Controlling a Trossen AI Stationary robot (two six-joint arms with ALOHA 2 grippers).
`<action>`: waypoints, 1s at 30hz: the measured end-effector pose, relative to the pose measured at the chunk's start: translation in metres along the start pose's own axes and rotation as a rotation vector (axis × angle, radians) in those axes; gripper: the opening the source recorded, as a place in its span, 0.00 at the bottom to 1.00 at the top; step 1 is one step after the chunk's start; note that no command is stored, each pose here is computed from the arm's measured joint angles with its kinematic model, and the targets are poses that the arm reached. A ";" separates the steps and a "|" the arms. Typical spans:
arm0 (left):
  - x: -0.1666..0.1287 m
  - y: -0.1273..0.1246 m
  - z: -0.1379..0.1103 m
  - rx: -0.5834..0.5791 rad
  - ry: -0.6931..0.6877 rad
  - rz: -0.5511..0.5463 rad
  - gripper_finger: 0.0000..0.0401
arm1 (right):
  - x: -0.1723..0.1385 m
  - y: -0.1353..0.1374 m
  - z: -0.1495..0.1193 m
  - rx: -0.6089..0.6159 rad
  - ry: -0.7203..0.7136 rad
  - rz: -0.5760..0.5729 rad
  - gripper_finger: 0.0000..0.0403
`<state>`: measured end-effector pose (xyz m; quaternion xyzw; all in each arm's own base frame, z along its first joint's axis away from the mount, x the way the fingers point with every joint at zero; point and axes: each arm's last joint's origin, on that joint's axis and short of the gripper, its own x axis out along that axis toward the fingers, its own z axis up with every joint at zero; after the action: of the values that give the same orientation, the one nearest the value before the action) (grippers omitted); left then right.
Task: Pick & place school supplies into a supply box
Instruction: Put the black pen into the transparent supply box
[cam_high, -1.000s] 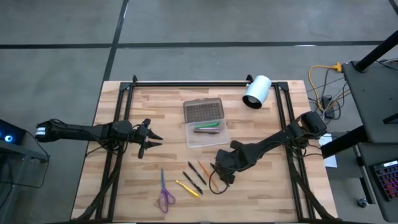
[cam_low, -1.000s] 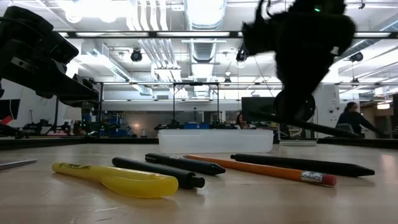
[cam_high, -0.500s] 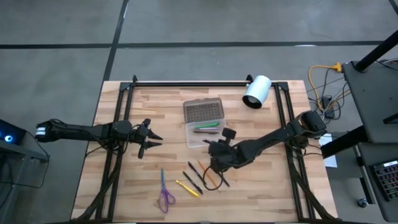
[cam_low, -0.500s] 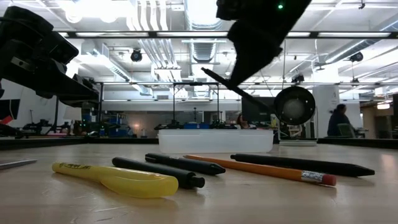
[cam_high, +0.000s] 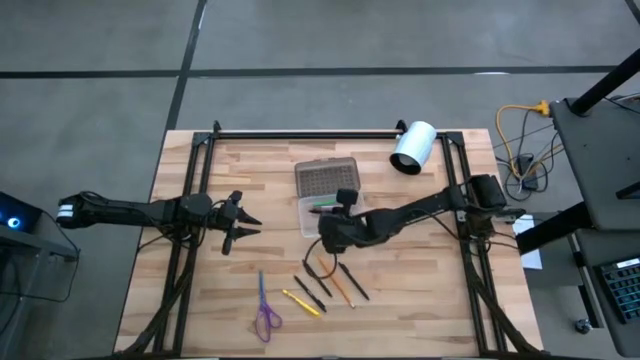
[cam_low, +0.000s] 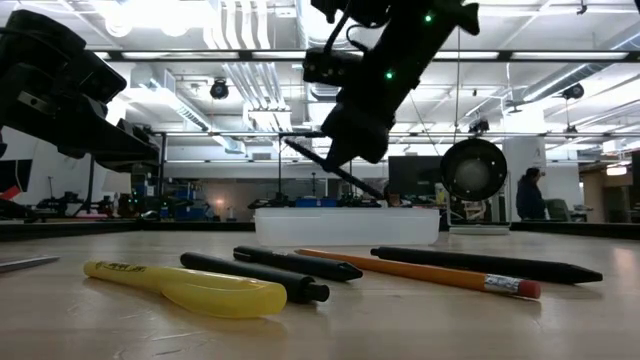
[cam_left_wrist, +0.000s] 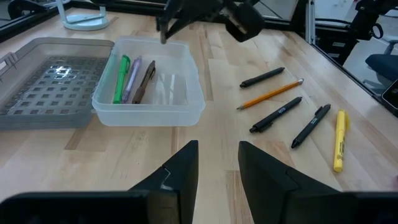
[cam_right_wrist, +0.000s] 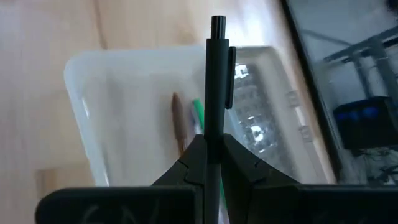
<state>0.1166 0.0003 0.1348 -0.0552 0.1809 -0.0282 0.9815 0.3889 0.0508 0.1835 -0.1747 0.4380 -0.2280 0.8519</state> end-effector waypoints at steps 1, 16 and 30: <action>0.000 0.000 0.000 0.000 0.000 0.000 0.25 | 0.002 -0.002 0.000 -0.005 0.007 0.030 0.03; 0.000 0.000 0.000 0.000 0.000 0.000 0.25 | 0.023 -0.027 -0.002 -0.079 0.044 0.283 0.03; 0.000 0.000 0.000 0.000 0.000 0.000 0.25 | 0.032 -0.042 -0.011 -0.080 0.131 0.340 0.10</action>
<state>0.1166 0.0003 0.1348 -0.0552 0.1810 -0.0284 0.9815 0.3866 -0.0030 0.1767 -0.1168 0.5244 -0.0738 0.8402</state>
